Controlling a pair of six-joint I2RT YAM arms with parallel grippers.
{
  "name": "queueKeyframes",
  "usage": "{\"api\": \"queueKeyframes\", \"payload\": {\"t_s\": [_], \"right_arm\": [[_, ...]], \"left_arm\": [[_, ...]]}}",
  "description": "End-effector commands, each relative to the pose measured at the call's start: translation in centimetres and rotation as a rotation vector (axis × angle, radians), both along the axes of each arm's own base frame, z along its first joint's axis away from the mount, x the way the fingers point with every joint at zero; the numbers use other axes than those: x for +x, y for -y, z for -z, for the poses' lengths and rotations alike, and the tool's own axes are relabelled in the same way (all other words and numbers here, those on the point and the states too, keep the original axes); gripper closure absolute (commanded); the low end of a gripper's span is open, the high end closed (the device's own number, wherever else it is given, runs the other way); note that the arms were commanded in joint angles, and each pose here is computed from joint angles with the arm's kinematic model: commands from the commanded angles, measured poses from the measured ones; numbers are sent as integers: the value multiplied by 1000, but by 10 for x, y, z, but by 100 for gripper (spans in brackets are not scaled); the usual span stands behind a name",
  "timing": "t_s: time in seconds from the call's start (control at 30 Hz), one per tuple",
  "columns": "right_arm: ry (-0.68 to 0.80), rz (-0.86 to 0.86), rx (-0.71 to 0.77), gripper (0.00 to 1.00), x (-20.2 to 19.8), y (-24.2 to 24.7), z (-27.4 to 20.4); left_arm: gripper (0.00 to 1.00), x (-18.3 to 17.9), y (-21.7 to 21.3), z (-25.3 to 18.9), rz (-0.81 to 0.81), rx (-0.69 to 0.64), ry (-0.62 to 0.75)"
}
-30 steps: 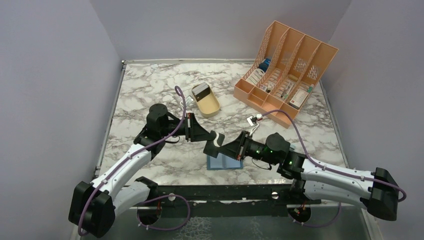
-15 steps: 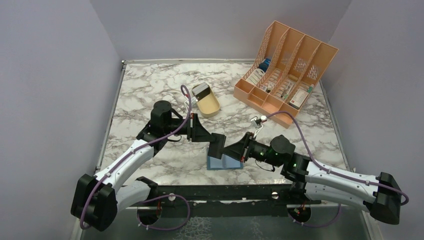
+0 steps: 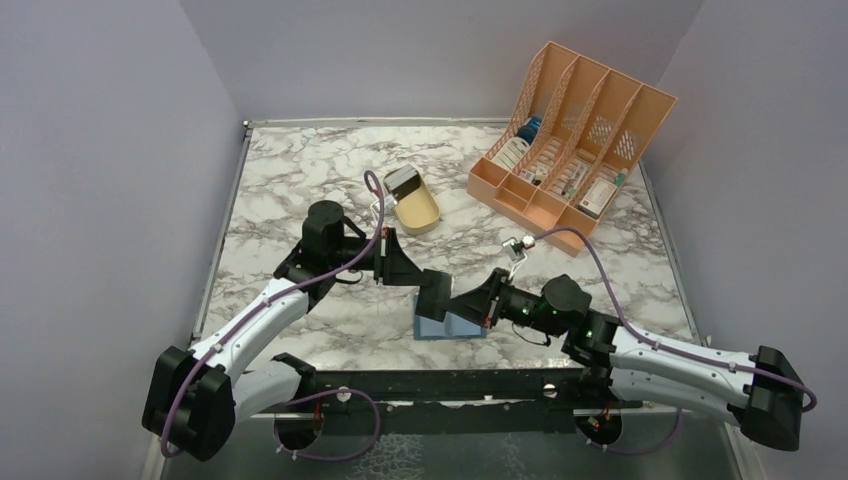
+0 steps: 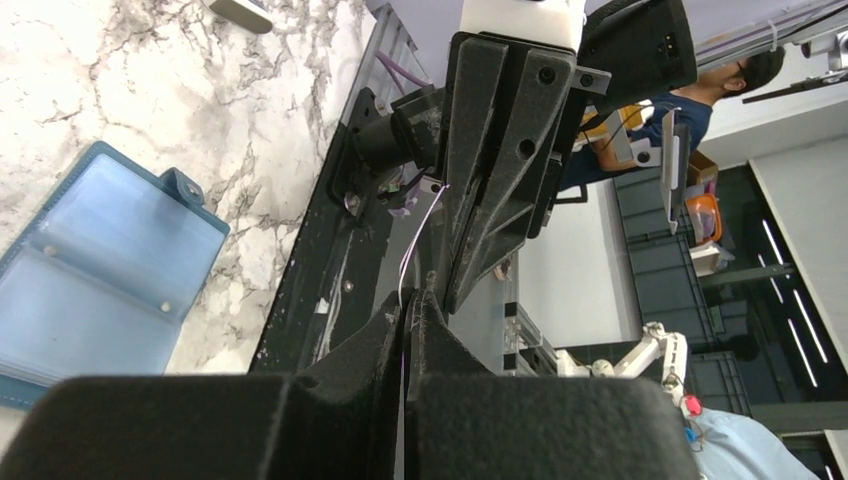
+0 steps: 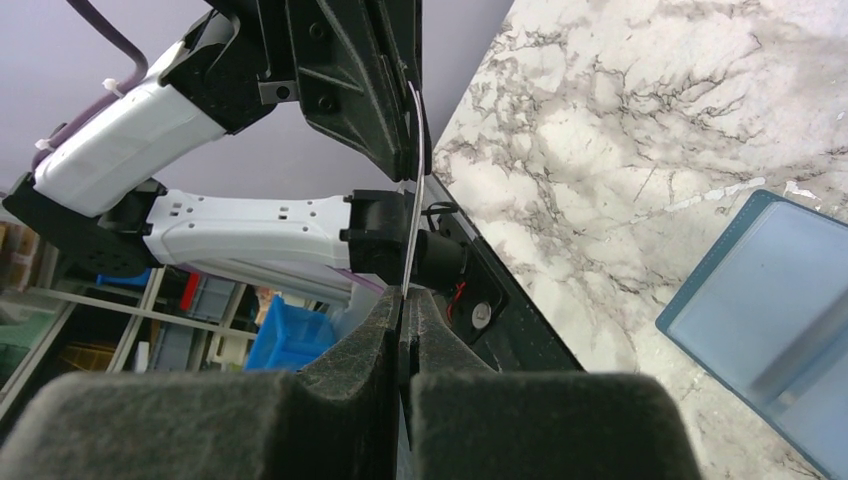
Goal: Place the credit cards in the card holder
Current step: Adjust the card holder at the center of the board.
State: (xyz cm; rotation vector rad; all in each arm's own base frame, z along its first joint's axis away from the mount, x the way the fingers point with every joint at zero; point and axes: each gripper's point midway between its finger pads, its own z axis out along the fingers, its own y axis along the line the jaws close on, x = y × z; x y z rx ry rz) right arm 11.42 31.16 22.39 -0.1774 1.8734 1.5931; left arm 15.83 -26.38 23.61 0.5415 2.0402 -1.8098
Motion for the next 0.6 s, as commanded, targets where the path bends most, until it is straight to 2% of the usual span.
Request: {"api": "queueKeyframes", "payload": {"t_s": [0.0,0.43,0.57], "right_arm": [[36,-115,99,99,-25,2,-25],[-5,-18,81,99,-17,18,-10],[-30,50,22,99,-7,24,2]], "left_arm": [[100,21,0,-11,-72,-12,70],[100,26,-5,-24,-120,-25,77],[100,28,-8,-24,-139,2,101]]}}
